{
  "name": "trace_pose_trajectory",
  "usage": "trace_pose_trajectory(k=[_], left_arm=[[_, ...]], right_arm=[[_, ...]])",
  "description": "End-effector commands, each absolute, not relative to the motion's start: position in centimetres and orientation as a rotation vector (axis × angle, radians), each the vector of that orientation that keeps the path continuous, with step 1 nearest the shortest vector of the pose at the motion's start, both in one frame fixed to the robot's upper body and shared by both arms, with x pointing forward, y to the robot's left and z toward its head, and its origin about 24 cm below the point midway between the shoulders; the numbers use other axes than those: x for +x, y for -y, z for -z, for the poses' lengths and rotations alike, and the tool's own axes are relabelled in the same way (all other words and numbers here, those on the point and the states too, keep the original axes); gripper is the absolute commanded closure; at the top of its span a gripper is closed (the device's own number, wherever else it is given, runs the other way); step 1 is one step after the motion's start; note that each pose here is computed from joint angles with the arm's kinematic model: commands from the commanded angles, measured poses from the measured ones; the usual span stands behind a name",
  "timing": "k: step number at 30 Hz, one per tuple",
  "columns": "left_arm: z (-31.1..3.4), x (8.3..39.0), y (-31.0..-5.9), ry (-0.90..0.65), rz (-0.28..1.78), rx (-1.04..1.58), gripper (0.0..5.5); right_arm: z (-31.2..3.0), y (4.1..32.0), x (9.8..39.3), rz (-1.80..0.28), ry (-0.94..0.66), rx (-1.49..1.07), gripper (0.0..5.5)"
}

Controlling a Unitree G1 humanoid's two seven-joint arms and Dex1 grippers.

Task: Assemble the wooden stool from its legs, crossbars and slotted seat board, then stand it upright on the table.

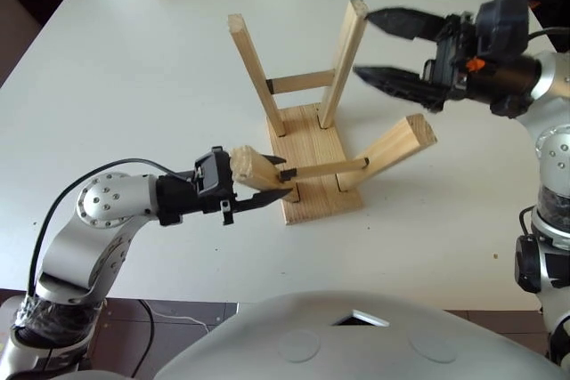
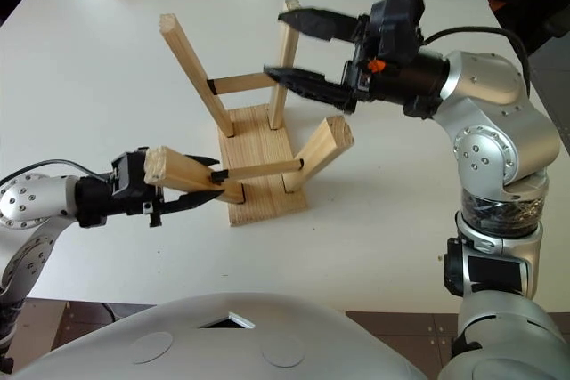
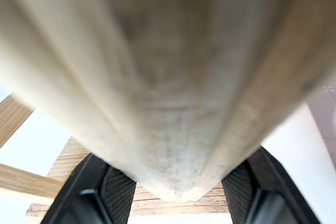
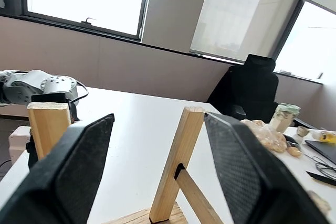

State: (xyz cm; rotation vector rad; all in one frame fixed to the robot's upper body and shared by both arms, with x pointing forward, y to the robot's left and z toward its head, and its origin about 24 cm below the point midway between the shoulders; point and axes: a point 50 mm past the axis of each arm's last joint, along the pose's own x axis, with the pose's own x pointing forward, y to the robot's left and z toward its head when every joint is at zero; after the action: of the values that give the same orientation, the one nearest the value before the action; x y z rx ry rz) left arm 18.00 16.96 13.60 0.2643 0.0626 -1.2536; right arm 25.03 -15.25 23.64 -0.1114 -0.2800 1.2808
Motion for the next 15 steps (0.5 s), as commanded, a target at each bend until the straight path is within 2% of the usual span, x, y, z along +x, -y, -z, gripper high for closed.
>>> trace_pose_trajectory(k=[1, 4, 7, 15], left_arm=[[-13.3, 19.4, -17.0, -0.091, 1.163, 0.299, 3.46], [-12.5, 19.6, -16.5, -0.115, 1.156, 0.337, 3.46], [-12.3, 19.6, -16.2, -0.12, 1.159, 0.334, 3.46], [-11.9, 19.9, -16.5, -0.152, 1.14, 0.326, 3.46]], right_arm=[[-26.9, 15.6, 24.6, -1.228, 0.436, -0.071, 2.37], [-28.1, 14.7, 23.4, -1.25, 0.504, -0.032, 2.37], [-27.8, 13.1, 22.5, -1.274, 0.505, -0.025, 2.37], [-21.7, 8.9, 22.5, -1.201, 0.269, 0.017, 2.37]])
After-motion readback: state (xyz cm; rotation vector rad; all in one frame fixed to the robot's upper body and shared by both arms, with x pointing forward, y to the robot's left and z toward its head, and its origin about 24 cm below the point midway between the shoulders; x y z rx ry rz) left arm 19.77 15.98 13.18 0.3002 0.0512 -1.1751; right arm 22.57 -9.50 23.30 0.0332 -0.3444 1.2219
